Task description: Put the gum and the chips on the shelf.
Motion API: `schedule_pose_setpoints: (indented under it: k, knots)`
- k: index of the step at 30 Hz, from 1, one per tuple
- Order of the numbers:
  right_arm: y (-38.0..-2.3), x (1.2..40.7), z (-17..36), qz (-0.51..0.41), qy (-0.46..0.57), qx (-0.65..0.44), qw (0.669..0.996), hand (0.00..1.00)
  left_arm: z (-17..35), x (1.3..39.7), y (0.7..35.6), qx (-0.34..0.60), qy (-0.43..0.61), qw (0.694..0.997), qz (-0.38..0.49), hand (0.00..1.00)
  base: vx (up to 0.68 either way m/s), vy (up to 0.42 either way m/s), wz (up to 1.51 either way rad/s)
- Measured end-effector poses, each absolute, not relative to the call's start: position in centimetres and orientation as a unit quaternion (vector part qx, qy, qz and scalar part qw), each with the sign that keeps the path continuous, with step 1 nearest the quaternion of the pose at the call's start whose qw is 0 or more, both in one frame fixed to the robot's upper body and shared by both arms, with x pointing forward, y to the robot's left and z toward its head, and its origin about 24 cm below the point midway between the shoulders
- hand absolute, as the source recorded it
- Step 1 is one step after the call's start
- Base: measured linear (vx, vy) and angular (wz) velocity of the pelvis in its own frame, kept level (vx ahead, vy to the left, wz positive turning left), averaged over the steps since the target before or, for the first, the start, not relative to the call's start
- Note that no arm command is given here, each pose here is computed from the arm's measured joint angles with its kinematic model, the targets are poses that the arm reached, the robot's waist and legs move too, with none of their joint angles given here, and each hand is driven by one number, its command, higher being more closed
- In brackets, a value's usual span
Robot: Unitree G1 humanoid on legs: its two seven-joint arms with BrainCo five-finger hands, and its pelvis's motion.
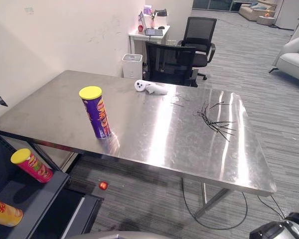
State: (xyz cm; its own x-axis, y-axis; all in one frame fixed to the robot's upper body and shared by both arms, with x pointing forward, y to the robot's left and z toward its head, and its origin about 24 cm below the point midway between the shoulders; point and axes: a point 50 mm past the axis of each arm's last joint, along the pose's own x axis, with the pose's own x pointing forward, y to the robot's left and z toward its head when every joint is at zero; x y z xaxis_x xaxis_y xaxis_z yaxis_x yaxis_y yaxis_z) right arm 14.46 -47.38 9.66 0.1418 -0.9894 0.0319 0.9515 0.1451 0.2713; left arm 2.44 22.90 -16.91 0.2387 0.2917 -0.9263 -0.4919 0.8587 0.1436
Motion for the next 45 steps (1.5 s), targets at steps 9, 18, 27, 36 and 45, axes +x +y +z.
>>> schedule_pose_setpoints:
  k: [9,18,27,36,45]
  knots:
    - [-40.2,24.1,14.3,-0.405,-0.137,-0.083,0.900,0.00,-16.8,3.8,22.6,-0.057,0.561,0.803,0.194,0.00,0.02,-0.001,0.02]
    - [-31.1,29.5,13.1,-0.187,-0.146,-0.054,0.970,0.00,-16.7,4.4,22.4,-0.053,0.553,0.813,0.176,0.00,0.01,-0.016,0.21]
    - [-25.6,32.2,13.7,-0.052,-0.151,-0.062,0.985,0.00,-16.6,4.6,22.7,-0.050,0.550,0.814,0.178,0.00,0.01,-0.014,0.16]
    - [-20.6,33.4,13.3,0.043,-0.148,-0.060,0.986,0.00,-16.6,4.3,22.7,-0.052,0.551,0.813,0.182,0.00,-0.01,-0.018,0.14]
    - [-17.3,33.2,14.4,0.112,-0.175,-0.059,0.976,0.00,-16.6,4.3,22.9,-0.055,0.550,0.812,0.187,0.00,-0.05,-0.016,0.07]
